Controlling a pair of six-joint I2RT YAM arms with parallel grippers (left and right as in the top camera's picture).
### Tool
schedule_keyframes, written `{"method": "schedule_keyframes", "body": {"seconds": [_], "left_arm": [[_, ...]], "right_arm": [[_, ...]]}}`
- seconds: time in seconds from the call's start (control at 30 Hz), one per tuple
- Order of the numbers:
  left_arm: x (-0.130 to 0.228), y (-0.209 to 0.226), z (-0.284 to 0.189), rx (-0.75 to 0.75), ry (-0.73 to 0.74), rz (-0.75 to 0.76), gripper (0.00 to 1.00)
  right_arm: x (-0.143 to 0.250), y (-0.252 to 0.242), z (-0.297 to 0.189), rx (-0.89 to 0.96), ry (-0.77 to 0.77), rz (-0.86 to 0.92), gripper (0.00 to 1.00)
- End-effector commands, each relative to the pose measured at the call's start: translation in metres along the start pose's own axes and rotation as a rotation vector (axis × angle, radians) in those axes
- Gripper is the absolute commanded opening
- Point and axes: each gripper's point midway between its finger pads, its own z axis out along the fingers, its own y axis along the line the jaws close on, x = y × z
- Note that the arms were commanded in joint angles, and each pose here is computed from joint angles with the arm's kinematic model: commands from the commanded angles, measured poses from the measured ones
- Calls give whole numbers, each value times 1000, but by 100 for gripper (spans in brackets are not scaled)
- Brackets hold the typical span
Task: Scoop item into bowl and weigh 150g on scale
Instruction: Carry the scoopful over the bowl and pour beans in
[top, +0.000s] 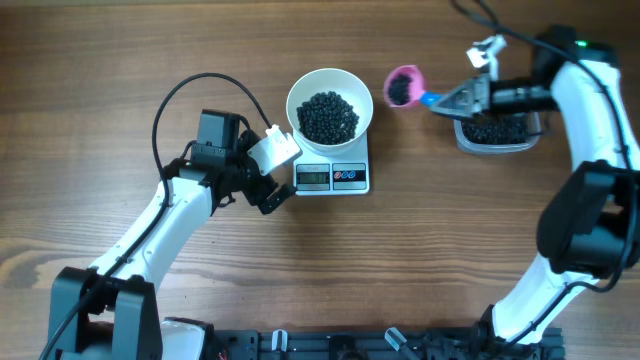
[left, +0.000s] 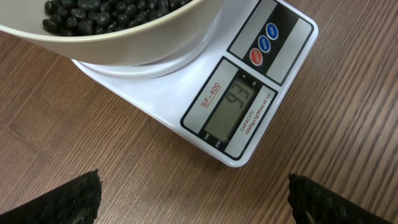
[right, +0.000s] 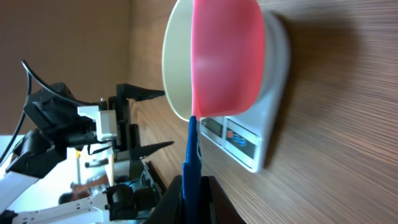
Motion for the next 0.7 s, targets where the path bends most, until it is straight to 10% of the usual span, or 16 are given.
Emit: {"method": "schedule_keyframes", "body": {"seconds": [0.0, 0.67], "left_arm": [[4, -2, 2, 15, 3, -3, 100], [4, -2, 2, 15, 3, -3, 100]], "right_arm": [[-15, 35, 23, -46, 14, -33, 4], [-7, 31, 100, 804, 136, -338, 4]]}}
